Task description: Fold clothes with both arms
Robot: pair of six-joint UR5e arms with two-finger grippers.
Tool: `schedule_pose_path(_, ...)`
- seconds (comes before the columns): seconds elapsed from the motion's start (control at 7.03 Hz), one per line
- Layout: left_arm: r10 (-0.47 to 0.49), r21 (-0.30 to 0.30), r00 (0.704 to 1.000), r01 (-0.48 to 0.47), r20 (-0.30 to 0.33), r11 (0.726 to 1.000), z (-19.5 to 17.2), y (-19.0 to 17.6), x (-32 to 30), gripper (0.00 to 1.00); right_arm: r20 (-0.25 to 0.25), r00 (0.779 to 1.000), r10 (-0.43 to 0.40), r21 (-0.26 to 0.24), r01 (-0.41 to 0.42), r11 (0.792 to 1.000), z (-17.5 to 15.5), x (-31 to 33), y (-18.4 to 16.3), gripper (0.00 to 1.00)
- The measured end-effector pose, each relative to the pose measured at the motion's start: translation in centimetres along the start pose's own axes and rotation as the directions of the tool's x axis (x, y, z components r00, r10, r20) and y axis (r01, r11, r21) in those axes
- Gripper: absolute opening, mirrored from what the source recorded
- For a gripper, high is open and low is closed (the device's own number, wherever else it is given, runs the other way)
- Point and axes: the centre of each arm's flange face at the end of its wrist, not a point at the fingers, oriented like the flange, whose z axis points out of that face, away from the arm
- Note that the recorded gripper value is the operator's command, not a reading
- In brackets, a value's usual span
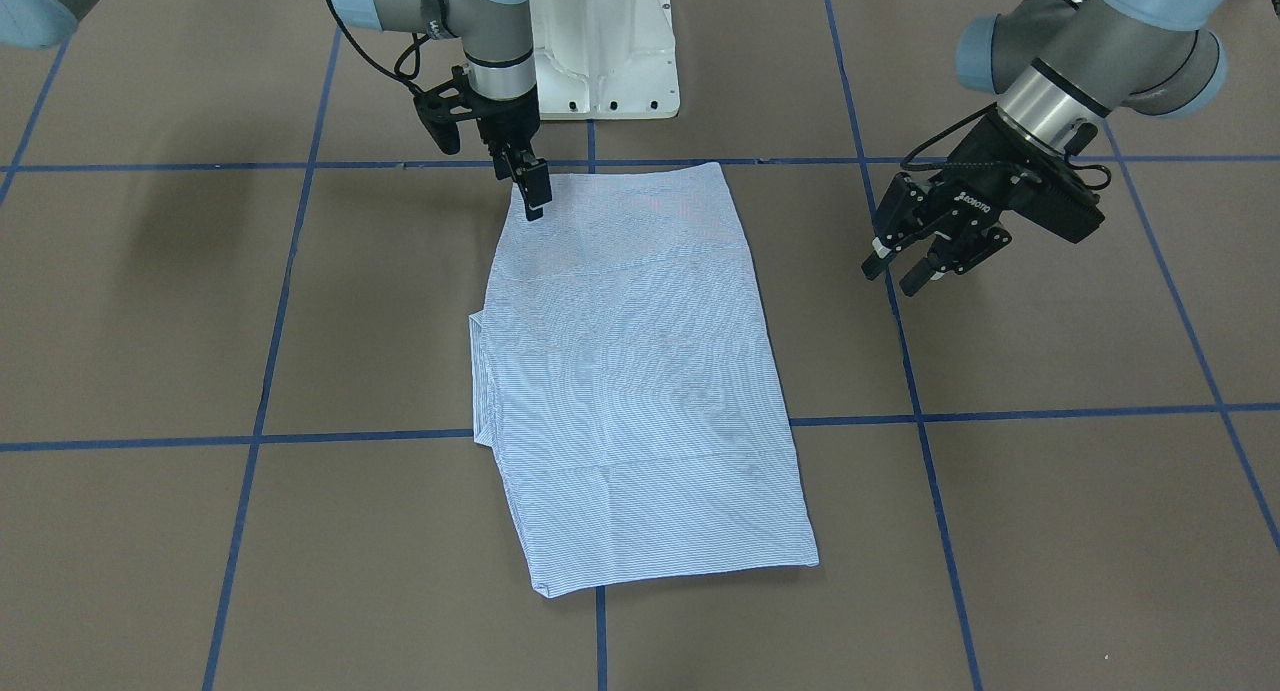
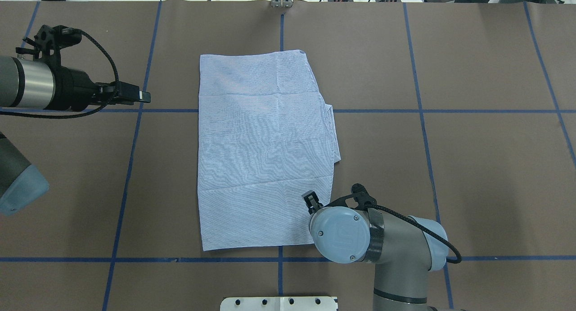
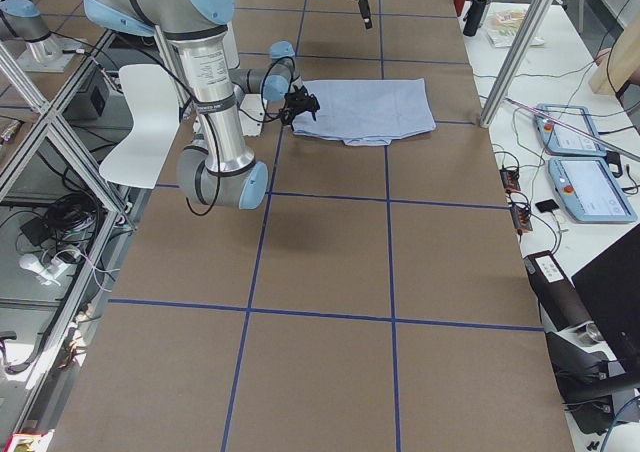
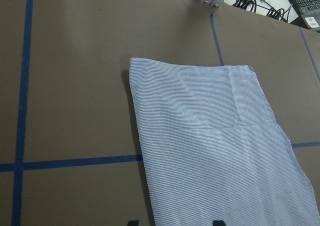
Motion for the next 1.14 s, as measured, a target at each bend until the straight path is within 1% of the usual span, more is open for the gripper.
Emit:
schedule_pose_path(0.14,0.001,0.002,1.0,-0.001,-0.003,1.0,-0.16,-0.01,0.14,0.58,0.002,1.0,0.001,-0.006,-0.001,1.0,0.19,0.12,0.16,0.98)
schedule_pose_path(0.43,0.002,0.004,1.0,-0.002,-0.005,1.0,-0.3,-0.02,0.25,0.58,0.015,1.0,0.01,-0.034,-0.009,0.999,0.67,0.39,0.71,0.93)
schedule_pose_path(0.57,0.002,0.005,1.0,-0.002,-0.005,1.0,-0.32,-0.02,0.26,0.58,0.016,1.0,0.01,-0.039,-0.009,0.999,0.83,0.52,0.87,0.87)
schedule_pose_path(0.71,0.001,0.005,1.0,-0.001,-0.006,1.0,-0.34,-0.02,0.28,0.58,0.016,1.0,0.009,-0.04,-0.008,0.999,0.9,0.57,0.92,0.73)
schedule_pose_path(0.85,0.001,0.004,1.0,-0.001,-0.006,1.0,-0.34,-0.02,0.28,0.58,0.014,1.0,0.009,-0.038,-0.008,0.999,0.95,0.6,0.9,0.66)
schedule_pose_path(1.0,0.001,0.004,1.0,-0.001,-0.006,1.0,-0.34,-0.02,0.28,0.58,0.01,1.0,0.009,-0.033,-0.008,0.999,1.04,0.66,0.83,0.53)
schedule_pose_path(1.14,0.001,0.004,1.0,0.0,-0.006,1.0,-0.34,-0.02,0.28,0.58,0.008,1.0,0.009,-0.031,-0.009,0.999,1.11,0.68,0.78,0.34)
